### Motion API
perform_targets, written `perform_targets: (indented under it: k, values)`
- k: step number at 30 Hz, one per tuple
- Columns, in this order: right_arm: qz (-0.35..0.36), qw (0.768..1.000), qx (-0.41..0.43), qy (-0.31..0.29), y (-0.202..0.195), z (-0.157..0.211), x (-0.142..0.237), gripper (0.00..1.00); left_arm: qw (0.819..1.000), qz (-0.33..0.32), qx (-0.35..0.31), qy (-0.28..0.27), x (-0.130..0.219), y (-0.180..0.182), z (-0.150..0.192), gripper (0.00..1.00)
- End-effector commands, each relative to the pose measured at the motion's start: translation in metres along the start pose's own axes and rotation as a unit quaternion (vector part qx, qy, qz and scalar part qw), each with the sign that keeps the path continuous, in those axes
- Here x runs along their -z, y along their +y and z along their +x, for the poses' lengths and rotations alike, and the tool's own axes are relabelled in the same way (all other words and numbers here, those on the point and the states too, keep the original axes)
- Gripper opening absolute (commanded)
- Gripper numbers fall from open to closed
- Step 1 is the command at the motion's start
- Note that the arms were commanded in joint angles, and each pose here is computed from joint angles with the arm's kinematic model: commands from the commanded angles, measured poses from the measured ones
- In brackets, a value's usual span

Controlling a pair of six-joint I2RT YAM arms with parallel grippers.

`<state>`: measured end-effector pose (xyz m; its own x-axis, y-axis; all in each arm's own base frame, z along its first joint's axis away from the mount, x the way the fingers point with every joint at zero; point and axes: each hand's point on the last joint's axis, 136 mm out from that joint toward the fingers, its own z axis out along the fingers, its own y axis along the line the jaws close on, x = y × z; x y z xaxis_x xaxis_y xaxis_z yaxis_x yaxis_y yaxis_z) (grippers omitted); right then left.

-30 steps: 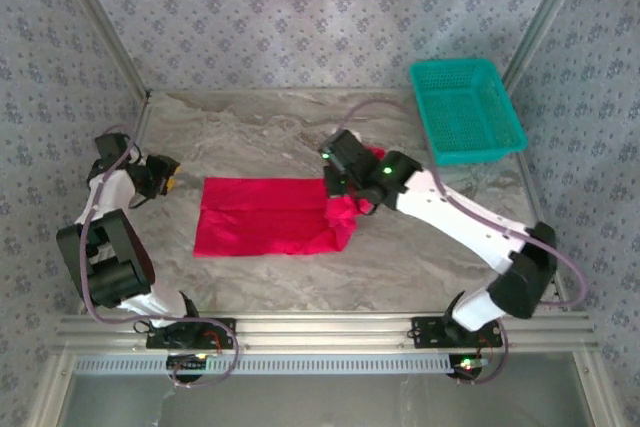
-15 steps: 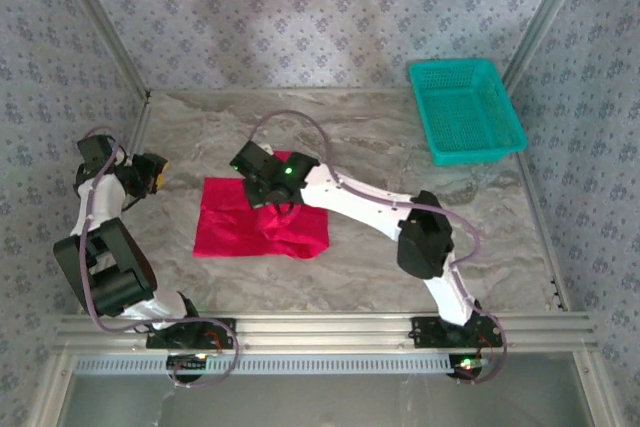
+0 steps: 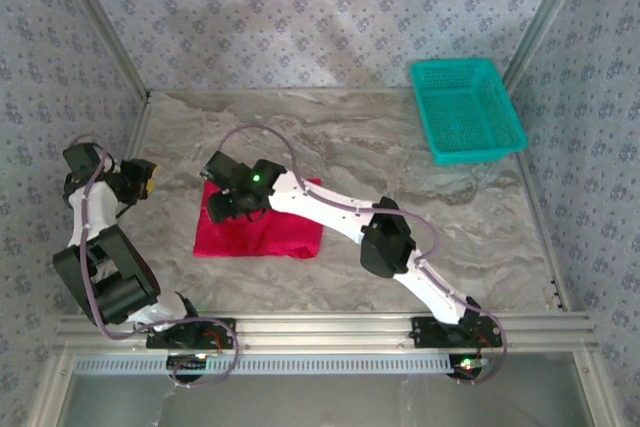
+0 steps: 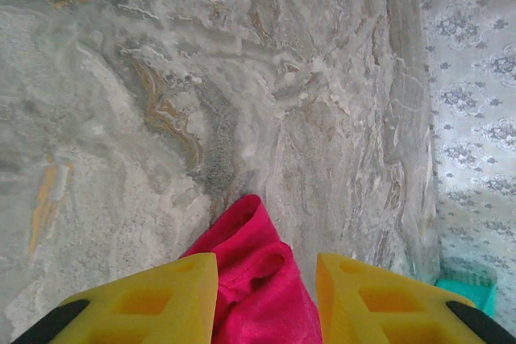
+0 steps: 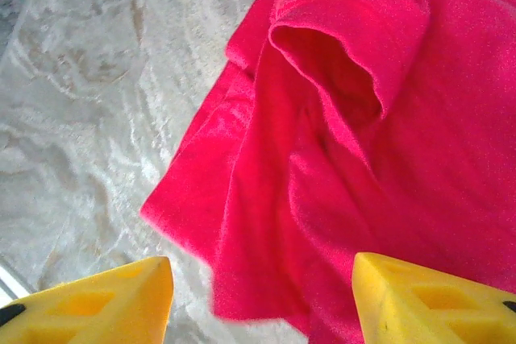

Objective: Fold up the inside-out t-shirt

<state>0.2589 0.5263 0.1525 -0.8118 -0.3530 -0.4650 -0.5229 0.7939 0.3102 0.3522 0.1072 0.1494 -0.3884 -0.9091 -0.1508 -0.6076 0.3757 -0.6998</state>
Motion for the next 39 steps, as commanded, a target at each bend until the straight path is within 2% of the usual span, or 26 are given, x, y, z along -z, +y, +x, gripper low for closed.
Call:
perform_targets:
  k: [1, 4, 9, 11, 15, 19, 23, 25, 28, 31, 35, 39]
  values:
    - [0.002, 1.000, 0.001, -0.030, -0.013, -0.006, 0.065, 0.62, 0.999, 0.012, -0.036, 0.007, 0.006, -0.012, 0.018, 0.36]
    - [0.016, 0.998, -0.027, -0.050, -0.056, 0.000, 0.078, 0.56, 0.995, 0.000, -0.093, 0.033, 0.000, -0.030, 0.051, 0.37]
    - [0.023, 0.992, -0.101, -0.066, -0.140, -0.001, 0.071, 0.17, 0.978, -0.009, -0.190, 0.084, -0.011, -0.061, 0.123, 0.39]
    - [0.024, 0.989, -0.136, -0.060, -0.164, 0.000, 0.059, 0.07, 0.973, 0.004, -0.208, 0.103, -0.016, -0.073, 0.152, 0.39]
    - [0.005, 0.986, -0.162, -0.037, -0.188, 0.003, 0.024, 0.04, 0.964, 0.026, -0.232, 0.130, -0.025, -0.093, 0.202, 0.38]
    - [0.037, 0.981, -0.192, 0.003, -0.215, 0.015, -0.015, 0.02, 0.954, 0.048, -0.246, 0.163, -0.036, -0.108, 0.255, 0.36]
    - [0.078, 0.967, -0.236, 0.046, -0.246, 0.040, -0.041, 0.00, 0.947, 0.048, -0.245, 0.201, -0.054, -0.094, 0.316, 0.36]
    - [0.083, 0.965, -0.244, 0.051, -0.252, 0.048, -0.046, 0.00, 0.947, 0.033, -0.236, 0.215, -0.066, -0.077, 0.332, 0.35]
    - [0.097, 0.963, -0.246, 0.056, -0.256, 0.056, -0.047, 0.00, 0.945, -0.003, -0.231, 0.231, -0.080, -0.047, 0.337, 0.34]
    - [0.111, 0.959, -0.251, 0.064, -0.264, 0.062, -0.046, 0.00, 0.947, -0.049, -0.228, 0.222, -0.082, -0.013, 0.321, 0.33]
    - [0.128, 0.955, -0.258, 0.065, -0.274, 0.065, -0.044, 0.00, 0.958, -0.079, -0.198, 0.193, -0.063, 0.025, 0.279, 0.33]
    - [0.135, 0.955, -0.258, 0.063, -0.277, 0.064, -0.042, 0.00, 0.972, -0.105, -0.155, 0.143, -0.030, 0.055, 0.223, 0.33]
